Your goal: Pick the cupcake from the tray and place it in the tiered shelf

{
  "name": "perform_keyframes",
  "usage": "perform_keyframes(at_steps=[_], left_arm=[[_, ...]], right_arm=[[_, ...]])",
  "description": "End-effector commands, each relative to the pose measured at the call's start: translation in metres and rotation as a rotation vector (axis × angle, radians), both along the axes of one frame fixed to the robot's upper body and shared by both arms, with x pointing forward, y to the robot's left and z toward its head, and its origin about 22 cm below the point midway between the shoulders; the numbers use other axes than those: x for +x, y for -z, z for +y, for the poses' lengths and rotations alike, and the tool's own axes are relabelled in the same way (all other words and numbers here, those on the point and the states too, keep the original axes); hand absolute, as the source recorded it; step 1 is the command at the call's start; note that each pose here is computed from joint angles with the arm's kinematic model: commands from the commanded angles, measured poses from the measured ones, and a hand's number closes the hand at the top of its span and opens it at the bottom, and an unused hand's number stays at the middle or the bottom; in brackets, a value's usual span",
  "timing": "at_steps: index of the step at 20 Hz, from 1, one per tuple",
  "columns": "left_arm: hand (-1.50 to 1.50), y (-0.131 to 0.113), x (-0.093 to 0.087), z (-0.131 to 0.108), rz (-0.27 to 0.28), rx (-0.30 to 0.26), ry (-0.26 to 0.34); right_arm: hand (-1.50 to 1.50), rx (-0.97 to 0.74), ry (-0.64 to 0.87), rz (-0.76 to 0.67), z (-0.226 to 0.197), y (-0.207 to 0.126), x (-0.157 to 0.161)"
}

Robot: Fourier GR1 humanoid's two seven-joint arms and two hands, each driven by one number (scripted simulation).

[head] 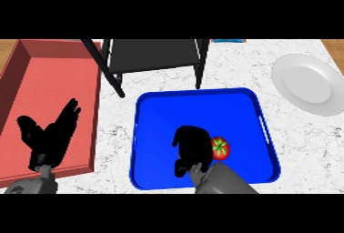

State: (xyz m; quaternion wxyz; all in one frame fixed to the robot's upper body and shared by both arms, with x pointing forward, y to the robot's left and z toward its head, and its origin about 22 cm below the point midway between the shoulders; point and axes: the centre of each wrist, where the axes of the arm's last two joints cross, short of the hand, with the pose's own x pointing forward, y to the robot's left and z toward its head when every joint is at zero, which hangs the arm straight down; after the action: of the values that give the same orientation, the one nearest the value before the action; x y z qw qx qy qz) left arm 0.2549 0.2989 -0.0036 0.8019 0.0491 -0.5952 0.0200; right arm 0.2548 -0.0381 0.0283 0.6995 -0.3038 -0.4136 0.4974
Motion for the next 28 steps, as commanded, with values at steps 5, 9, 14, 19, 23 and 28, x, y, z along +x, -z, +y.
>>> perform_keyframes(at_steps=[5,9,14,19,23,28], left_arm=[[0.00,0.029,-0.012,-0.018,0.151,-0.030,0.014],[0.00,0.015,0.009,-0.020,0.129,0.003,0.056],[0.00,0.021,0.010,-0.016,0.135,-0.015,0.077],[0.00,0.029,0.001,-0.017,0.162,-0.014,0.070],[0.00,0.029,0.000,-0.014,0.164,-0.023,0.035],[0.00,0.026,0.001,-0.004,0.160,-0.006,0.027]], right_arm=[[1.50,0.100,-0.067,-0.071,0.025,-0.008,-0.004],[1.50,0.171,-0.189,-0.030,0.046,-0.028,0.005],[1.50,0.281,-0.242,-0.188,0.070,-0.065,0.003],[1.50,0.376,-0.232,-0.398,0.091,-0.119,-0.004],[1.50,0.393,-0.199,-0.557,0.104,-0.178,-0.009],[1.50,0.373,-0.118,-0.637,0.119,-0.242,-0.009]])
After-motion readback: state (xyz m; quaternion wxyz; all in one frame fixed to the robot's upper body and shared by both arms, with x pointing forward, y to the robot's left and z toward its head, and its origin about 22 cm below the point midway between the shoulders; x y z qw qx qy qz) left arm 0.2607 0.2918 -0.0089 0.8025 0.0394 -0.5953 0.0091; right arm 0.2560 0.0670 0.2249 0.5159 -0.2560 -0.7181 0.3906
